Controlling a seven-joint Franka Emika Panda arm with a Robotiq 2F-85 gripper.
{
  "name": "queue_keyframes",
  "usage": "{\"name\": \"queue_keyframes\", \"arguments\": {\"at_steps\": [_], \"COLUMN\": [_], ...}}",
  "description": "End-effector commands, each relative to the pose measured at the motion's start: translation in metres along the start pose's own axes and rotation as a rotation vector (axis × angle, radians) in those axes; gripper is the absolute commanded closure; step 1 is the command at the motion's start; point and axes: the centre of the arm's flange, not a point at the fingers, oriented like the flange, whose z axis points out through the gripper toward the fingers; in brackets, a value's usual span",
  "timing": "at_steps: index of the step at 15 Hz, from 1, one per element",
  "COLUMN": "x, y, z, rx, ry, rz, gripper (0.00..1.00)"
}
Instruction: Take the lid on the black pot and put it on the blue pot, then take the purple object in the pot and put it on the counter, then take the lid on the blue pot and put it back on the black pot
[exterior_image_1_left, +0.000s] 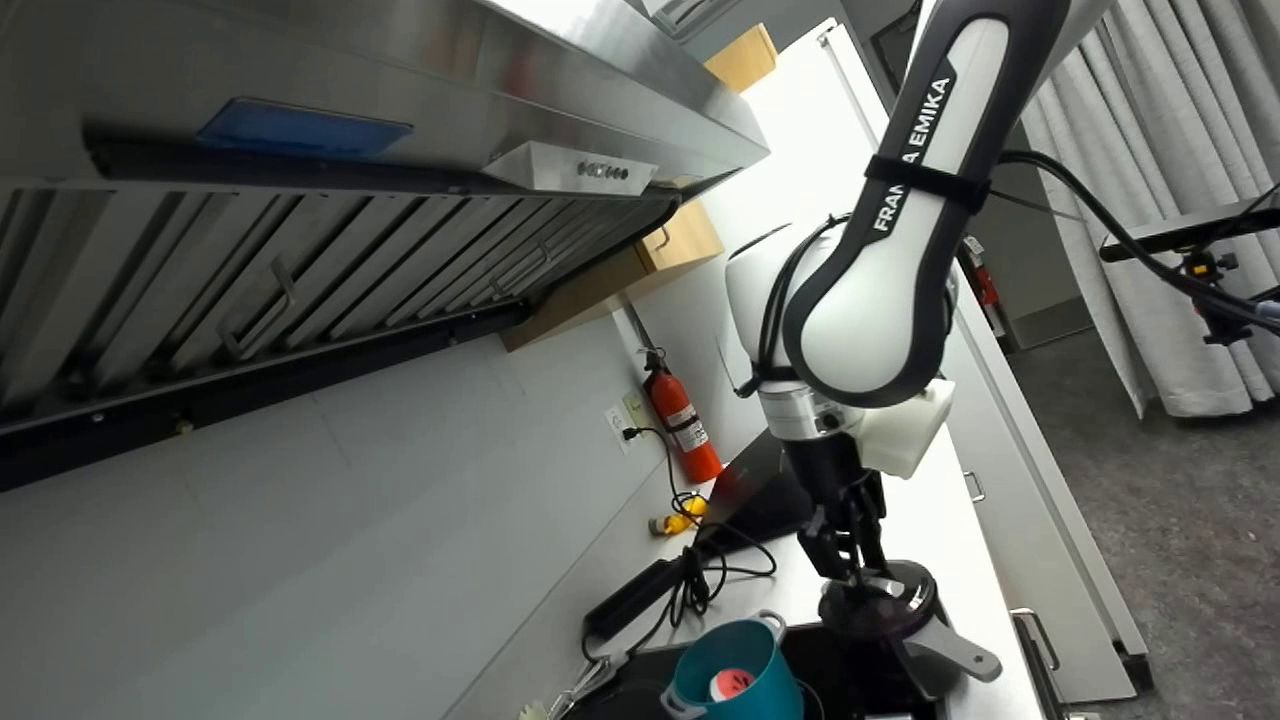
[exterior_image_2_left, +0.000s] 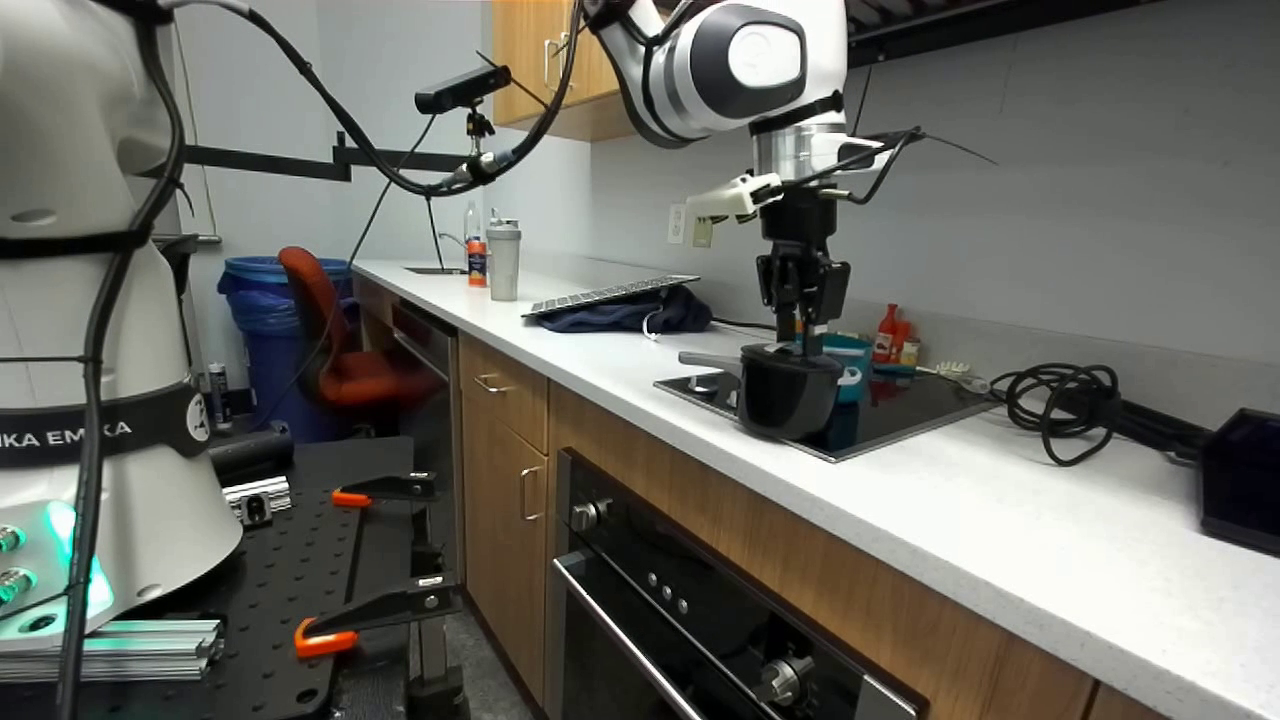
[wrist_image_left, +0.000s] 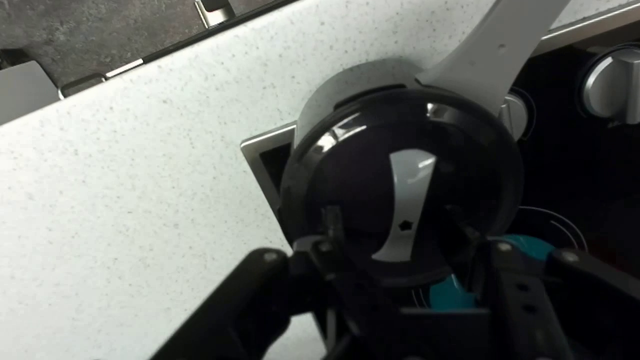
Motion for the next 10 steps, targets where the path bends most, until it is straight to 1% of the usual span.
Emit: {"name": "queue_keyframes", "arguments": {"at_steps": [1, 4, 5, 6, 10], "x": [0.012, 0.013, 0.013, 0.013, 0.015], "y": [-0.003, -0.004, -0.005, -0.006, -0.016], "z": [0.001, -0.002, -0.004, -0.006, -0.022], "rx": [-0.006, -0.008, -0.009, -0.014, -0.025], "ry": [0.022, 0.028, 0.03, 0.034, 0.063], "rz": [0.024, 0.025, 0.022, 0.021, -0.003], "gripper": [0.78, 0.99, 1.0, 0.97, 0.96]}}
